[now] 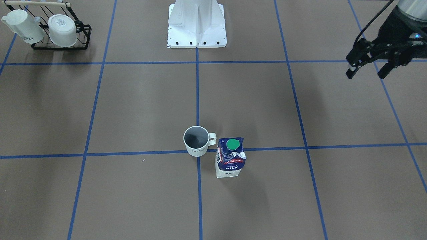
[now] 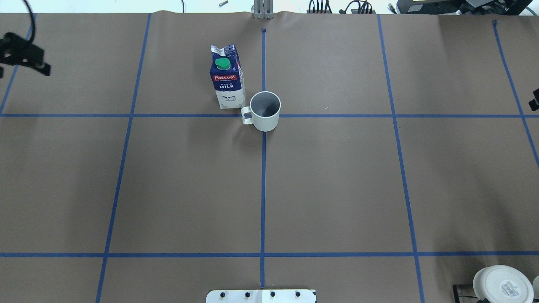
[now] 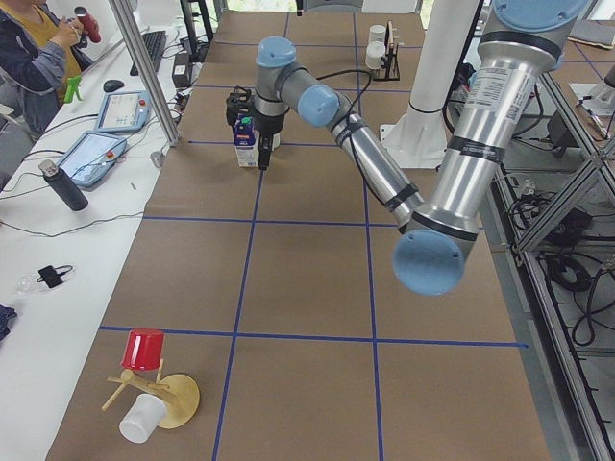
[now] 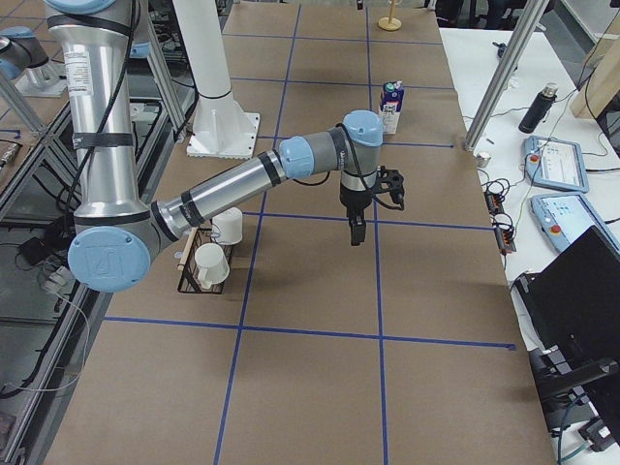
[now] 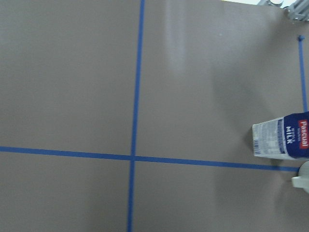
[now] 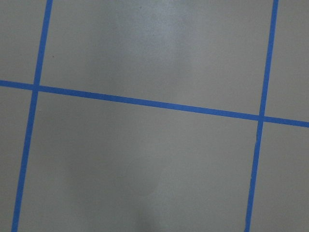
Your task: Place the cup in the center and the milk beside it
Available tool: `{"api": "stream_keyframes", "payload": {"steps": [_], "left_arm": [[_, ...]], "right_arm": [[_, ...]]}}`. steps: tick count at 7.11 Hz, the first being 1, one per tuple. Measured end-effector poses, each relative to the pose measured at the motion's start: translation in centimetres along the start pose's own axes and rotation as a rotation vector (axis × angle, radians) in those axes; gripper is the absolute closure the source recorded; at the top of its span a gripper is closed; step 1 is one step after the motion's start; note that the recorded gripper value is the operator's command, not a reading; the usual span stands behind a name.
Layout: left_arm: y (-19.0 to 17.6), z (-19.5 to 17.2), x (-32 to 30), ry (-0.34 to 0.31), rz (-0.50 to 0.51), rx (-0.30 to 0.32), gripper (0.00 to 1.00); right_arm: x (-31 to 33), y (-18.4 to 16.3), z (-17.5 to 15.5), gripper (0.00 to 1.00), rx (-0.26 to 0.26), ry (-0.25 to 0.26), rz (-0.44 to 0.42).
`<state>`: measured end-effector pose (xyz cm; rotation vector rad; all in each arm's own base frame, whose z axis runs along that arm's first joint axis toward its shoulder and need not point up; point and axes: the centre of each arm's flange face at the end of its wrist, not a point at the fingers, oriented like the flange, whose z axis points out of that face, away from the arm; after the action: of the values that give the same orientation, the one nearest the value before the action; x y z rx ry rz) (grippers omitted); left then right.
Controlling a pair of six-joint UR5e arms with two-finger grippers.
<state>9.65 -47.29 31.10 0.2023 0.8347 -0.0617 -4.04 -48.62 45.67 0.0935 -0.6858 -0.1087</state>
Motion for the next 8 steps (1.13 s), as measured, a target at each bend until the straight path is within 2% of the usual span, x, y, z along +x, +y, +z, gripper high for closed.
{"api": "stream_keyframes", "payload": {"steps": [1,3,5,8], "left_arm": [[2.3,-0.7,-5.8,-0.034,0.074,-0.016,0.01],[4.2,-0.8,-17.1,-0.101,0.203,-0.058,0.01],[4.5,0.6,-22.1,-0.117,0.209,-0.098,0.01],[3.7,2.0,-23.5,-0.098,0.152,-0.113,0.01]], "right_arm": [[1.4,0.2,-0.3,0.0,0.004,-0.004,-0.024],[5.2,1.2,-1.1,0.0,0.009,-0.062,0.008],[7.0,2.8,-1.4,0.0,0.014,-0.082,0.041],[7.5,4.0,-1.3,0.0,0.013,-0.083,0.054]]}}
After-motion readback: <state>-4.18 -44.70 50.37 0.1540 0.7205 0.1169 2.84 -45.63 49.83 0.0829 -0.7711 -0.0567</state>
